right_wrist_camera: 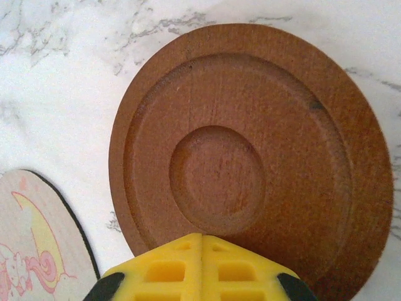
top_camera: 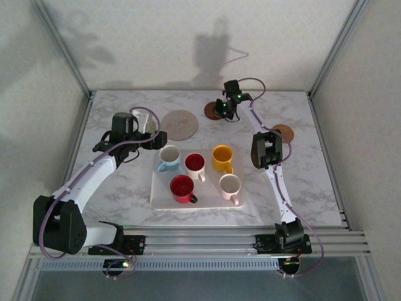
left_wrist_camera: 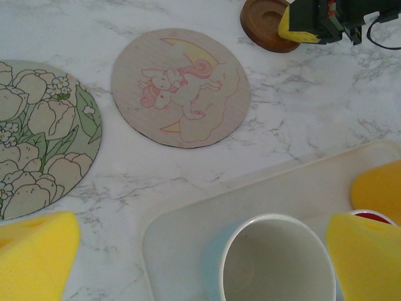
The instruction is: Place the cup by the coaster
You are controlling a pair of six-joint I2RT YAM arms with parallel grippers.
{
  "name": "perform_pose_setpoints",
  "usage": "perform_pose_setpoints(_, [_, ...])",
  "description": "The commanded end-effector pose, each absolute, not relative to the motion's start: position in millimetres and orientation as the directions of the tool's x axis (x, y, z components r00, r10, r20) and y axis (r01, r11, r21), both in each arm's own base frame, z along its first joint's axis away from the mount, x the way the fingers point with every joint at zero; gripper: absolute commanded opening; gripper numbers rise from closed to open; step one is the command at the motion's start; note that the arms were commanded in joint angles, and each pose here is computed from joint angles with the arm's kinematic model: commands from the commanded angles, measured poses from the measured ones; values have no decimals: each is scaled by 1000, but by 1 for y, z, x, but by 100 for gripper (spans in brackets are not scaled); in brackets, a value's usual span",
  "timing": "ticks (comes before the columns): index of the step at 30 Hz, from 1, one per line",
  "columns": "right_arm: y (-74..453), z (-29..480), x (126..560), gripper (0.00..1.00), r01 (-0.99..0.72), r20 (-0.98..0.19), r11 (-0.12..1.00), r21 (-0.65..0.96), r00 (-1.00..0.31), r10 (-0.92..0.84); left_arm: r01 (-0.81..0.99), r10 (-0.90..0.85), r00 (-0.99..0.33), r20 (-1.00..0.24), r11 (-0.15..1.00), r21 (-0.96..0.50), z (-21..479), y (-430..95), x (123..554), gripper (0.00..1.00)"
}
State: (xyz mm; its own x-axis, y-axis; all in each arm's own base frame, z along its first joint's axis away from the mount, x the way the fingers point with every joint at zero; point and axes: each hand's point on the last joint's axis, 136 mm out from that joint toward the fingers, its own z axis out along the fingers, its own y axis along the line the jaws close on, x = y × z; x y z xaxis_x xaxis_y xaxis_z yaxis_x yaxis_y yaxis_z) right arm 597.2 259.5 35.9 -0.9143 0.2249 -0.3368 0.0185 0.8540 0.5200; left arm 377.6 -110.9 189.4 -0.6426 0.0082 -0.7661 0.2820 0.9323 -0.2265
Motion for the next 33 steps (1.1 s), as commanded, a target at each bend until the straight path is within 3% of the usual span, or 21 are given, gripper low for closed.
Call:
perform_pose_setpoints(1, [252, 28, 570, 0, 54, -240, 868, 493, -951, 195, 289, 32, -653, -757, 934, -210, 182, -112, 374, 100])
perform_pose_setpoints(33, [272, 35, 492, 0, -27, -112, 877, 479, -993, 31, 272, 12, -619, -785, 941, -200, 197, -105, 362, 100])
